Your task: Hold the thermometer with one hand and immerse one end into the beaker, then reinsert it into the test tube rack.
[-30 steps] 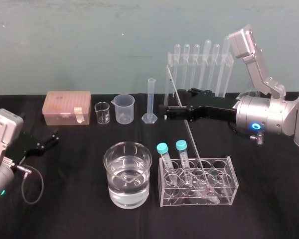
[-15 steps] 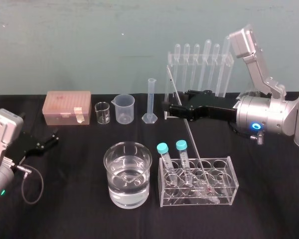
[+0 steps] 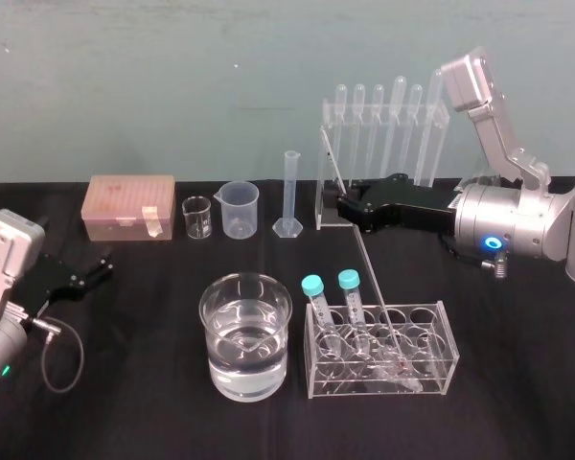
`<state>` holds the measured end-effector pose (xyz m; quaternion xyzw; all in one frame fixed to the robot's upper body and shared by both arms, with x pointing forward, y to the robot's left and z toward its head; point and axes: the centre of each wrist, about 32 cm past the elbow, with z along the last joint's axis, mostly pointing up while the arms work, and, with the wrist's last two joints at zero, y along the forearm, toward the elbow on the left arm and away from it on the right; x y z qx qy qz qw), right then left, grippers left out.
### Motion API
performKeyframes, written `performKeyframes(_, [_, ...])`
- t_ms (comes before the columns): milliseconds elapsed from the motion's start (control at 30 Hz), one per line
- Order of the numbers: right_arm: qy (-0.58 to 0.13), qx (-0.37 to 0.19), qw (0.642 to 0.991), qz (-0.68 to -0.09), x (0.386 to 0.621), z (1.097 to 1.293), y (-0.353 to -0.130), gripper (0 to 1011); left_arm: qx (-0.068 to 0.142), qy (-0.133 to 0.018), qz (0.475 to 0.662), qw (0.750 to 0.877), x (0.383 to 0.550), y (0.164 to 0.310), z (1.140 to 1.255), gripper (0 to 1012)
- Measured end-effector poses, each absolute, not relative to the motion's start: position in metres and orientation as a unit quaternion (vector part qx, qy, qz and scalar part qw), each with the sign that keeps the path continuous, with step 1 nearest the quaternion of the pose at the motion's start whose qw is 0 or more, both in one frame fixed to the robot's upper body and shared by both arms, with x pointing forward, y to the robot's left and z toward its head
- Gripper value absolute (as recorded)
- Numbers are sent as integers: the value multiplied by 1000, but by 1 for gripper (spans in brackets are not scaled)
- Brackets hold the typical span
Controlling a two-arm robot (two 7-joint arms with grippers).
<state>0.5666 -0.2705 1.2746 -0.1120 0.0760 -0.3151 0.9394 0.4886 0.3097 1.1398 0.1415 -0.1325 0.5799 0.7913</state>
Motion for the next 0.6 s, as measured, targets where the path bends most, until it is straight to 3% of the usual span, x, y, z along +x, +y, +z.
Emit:
performKeyframes(167, [76,-112,939,-315,567,1275,-270,59,142,-132,580,791,489,310,1140,1008])
performKeyframes(367, [76,-112,939,-315,566,1274,-270,56,141,-132,580,791,489,310,1140,1008])
performKeyframes(600, [54,-63,948,-309,557,1267,-271,57,141,-132,580,791,489,310,1140,1008])
